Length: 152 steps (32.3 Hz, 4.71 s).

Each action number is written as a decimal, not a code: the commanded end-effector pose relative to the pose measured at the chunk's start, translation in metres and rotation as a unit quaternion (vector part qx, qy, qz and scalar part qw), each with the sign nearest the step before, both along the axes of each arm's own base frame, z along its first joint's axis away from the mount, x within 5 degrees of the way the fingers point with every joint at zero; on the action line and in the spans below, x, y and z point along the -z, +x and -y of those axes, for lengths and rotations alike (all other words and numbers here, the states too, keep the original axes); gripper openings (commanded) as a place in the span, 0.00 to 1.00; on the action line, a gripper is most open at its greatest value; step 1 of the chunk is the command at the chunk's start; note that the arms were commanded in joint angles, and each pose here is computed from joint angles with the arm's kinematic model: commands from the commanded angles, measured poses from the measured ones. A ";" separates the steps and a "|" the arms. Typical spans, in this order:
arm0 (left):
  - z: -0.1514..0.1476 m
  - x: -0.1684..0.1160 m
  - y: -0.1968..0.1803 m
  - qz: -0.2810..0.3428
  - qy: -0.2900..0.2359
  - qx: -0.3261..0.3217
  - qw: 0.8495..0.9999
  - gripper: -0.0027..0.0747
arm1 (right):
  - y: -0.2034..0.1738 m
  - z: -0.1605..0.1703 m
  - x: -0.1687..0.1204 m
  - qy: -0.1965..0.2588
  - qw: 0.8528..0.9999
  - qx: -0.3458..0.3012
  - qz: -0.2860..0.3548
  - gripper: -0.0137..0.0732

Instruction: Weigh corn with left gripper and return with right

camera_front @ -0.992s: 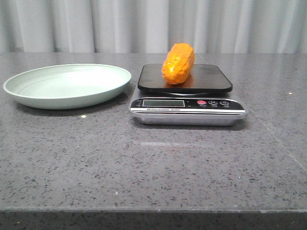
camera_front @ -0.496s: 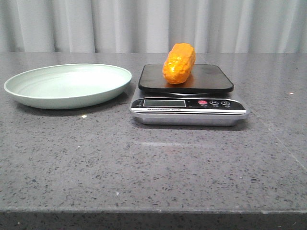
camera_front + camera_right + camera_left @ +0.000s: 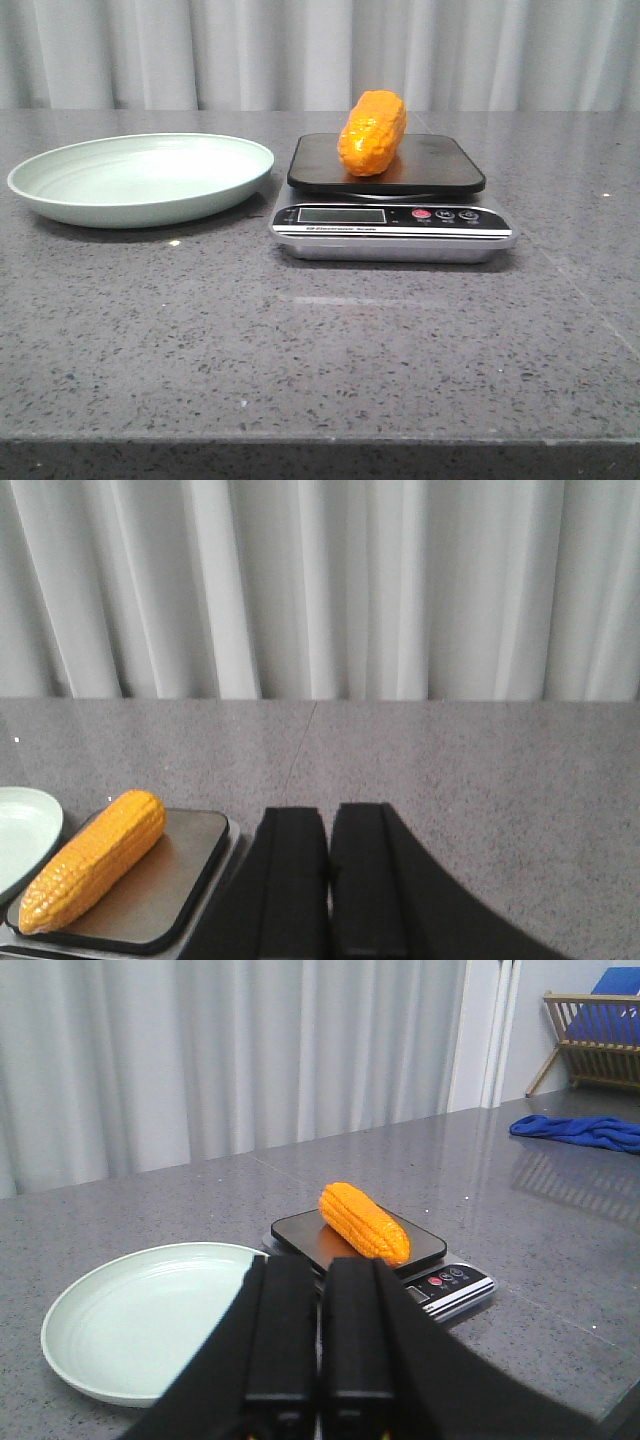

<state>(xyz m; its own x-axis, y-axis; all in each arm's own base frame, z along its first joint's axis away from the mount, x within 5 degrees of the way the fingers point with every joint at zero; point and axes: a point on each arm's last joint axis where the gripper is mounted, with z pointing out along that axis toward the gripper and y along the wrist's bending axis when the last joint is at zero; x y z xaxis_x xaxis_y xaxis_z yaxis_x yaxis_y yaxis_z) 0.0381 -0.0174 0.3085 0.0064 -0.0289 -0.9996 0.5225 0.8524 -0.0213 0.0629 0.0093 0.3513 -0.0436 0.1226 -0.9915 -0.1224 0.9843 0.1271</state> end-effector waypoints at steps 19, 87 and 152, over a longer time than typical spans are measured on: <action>0.001 -0.015 -0.002 0.038 -0.021 0.013 0.999 0.20 | 0.085 -0.062 0.003 0.096 0.967 -0.160 -0.174 0.82; 0.001 -0.015 -0.002 0.038 -0.021 0.013 0.999 0.20 | 0.262 -0.322 0.009 -0.042 0.894 -0.195 -0.402 0.38; 0.001 -0.015 -0.002 0.038 -0.021 0.013 0.999 0.20 | 0.034 -0.059 -0.011 -0.057 0.964 -0.242 -0.097 0.82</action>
<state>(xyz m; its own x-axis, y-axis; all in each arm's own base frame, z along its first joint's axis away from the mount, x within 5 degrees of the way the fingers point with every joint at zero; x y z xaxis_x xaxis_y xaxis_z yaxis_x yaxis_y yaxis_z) 0.0381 -0.0174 0.3085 0.0064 -0.0289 -0.9996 0.5225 0.8524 -0.0213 0.1105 0.0783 0.3552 -0.3890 -0.1494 -0.9090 -0.5431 0.8342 0.0953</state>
